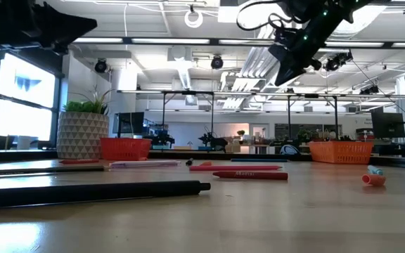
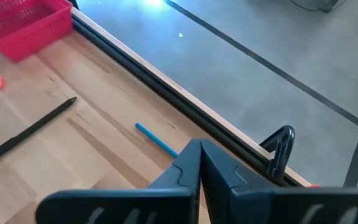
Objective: Sort crayons/erasers/pens/pencils in bins
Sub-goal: Put the purple pen into the blue bin
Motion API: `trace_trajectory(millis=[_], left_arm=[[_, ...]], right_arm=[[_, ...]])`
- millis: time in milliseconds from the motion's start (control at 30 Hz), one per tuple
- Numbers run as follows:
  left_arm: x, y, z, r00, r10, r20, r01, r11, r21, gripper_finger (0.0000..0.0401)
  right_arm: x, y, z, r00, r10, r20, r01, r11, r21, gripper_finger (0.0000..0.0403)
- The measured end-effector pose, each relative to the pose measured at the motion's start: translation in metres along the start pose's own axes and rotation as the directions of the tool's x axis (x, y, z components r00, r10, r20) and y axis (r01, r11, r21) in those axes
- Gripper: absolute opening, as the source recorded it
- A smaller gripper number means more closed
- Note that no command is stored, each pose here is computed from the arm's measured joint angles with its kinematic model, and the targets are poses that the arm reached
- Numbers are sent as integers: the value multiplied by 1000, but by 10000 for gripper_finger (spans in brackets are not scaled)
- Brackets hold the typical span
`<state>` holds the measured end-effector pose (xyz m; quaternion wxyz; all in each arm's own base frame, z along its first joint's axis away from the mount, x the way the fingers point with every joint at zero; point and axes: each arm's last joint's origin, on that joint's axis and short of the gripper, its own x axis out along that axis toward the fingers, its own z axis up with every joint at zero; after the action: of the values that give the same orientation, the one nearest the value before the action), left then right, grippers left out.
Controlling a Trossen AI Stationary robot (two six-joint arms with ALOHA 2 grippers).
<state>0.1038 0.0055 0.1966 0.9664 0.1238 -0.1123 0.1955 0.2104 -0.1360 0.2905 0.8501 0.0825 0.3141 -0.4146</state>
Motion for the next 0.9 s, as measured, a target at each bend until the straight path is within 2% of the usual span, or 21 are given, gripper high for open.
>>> trace_trajectory(millis=[167, 333, 433, 500, 567, 700, 900], left_arm=[[0, -1, 0, 999, -40, 8, 40, 998, -57, 0], [0, 1, 3, 1000, 1, 31, 1, 997, -81, 0], [0, 2, 3, 999, 41, 21, -39, 995, -94, 0], [0, 1, 2, 1000, 15, 20, -13, 996, -92, 0], [1, -2, 2, 998, -54, 31, 56, 996, -72, 0], [5, -4, -1, 991, -68, -117, 61, 997, -56, 0], [22, -9, 3, 941, -87, -326, 72, 996, -59, 0]], right_arm=[[-1, 4, 1, 1000, 14, 15, -14, 1000, -4, 0], [-1, 4, 3, 999, 19, 37, -19, 1000, 4, 0], [-2, 7, 5, 997, 59, 58, -60, 998, 11, 0], [-4, 13, 6, 992, 98, 74, -98, 995, 4, 0], [-7, 20, 7, 988, 126, 90, -125, 992, -17, 0], [-11, 37, 8, 975, 185, 125, -179, 982, -55, 0], [-4, 65, 6, 955, 261, 143, -246, 963, -112, 0]])
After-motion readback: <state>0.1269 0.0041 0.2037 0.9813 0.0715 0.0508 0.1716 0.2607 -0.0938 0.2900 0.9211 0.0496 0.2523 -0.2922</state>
